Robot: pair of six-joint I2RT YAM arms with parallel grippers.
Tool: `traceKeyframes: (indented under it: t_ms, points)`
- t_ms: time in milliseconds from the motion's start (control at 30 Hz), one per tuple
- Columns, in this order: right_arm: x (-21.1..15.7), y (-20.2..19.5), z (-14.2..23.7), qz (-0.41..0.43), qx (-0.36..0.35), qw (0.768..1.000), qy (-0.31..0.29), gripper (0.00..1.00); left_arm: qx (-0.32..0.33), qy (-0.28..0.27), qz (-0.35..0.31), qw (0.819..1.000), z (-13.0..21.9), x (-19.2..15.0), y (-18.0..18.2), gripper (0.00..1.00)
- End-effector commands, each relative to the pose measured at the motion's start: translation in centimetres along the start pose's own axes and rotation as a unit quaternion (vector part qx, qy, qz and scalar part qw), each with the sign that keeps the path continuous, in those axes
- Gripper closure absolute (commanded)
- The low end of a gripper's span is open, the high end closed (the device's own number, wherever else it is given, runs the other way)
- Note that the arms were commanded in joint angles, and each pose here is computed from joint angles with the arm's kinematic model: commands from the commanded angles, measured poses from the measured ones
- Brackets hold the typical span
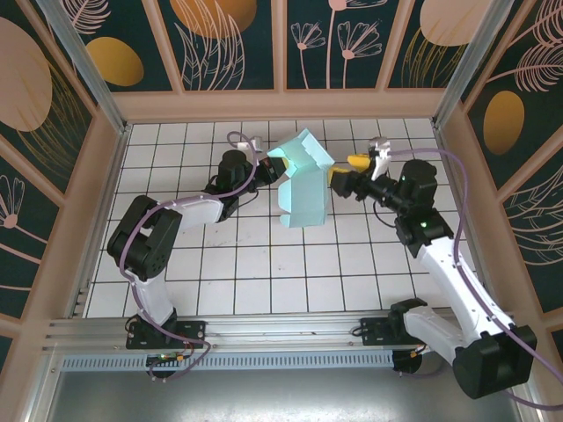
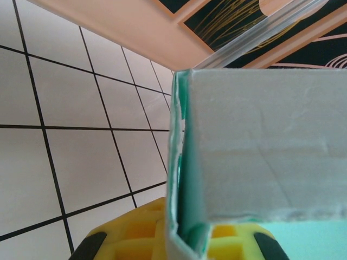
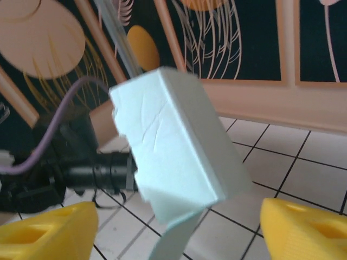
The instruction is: Fold the paper box
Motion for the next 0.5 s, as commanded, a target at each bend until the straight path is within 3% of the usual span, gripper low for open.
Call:
traceKeyframes:
  t_ms: [0, 267, 467]
  points:
    - [3.2, -0.2, -1.1, -0.049, -0.014, 0.998, -0.028, 0.26, -0.024, 0.0, -0.019, 1.0, -0.3, 0.8, -0.9, 1.0]
    - [3.0, -1.2, -5.1, -0.056, 0.008, 0.997, 0.049, 0.32, -0.026, 0.002, -0.022, 0.999, 0.0, 0.7, -1.0, 1.0]
    - [1.8, 0.5, -6.3, -0.034, 0.041, 0.996, 0.072, 0.45, -0.023, 0.002, -0.026, 0.999, 0.1, 0.7, -1.0, 1.0]
Point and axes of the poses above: each hand's point on the last joint's axis, 136 mm out from that joint toward the fingers, its own z axis back along the fingers, its own y axis along the line the jaws close on, x = y × z, the point moved 7 cm from there along z, back along the fingers, and after that the axes turned 7 degrees about -z, right-handed, at the moved point
